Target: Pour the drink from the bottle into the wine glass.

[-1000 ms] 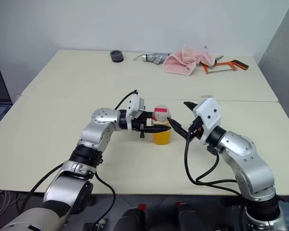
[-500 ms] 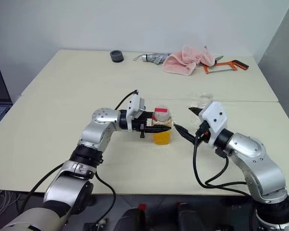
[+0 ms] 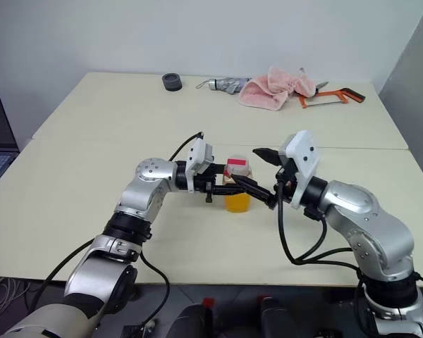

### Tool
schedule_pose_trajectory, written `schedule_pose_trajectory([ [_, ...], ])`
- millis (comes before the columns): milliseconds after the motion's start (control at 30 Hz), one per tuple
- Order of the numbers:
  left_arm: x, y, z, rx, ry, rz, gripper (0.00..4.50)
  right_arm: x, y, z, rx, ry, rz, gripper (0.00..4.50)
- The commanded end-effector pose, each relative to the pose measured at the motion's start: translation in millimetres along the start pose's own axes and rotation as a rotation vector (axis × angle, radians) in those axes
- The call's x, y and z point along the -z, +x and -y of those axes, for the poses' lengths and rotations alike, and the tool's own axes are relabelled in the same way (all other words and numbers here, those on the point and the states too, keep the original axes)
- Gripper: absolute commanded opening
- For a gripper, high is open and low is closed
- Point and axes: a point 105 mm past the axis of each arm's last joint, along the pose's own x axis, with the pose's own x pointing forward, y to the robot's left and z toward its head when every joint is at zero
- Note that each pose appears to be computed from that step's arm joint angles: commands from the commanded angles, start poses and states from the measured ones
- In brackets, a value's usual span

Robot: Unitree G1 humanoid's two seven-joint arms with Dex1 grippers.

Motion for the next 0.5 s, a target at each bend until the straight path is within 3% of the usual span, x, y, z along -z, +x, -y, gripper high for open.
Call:
schedule_pose_trajectory([
  [33, -18, 4, -1, 0.021, 0.075, 0.031, 1.8, -13, 5, 0, -0.015, -0.041, 0.051, 3.99],
  [433, -18, 2, -2, 0.018, 0.081, 0.024, 1.8, -8, 17, -2, -0.07, -0.024, 0.055, 3.99],
  [500, -17, 2, -2, 0.017, 0.081, 0.024, 1.8, -8, 18, -2, -0.072, -0.021, 0.058, 3.62],
])
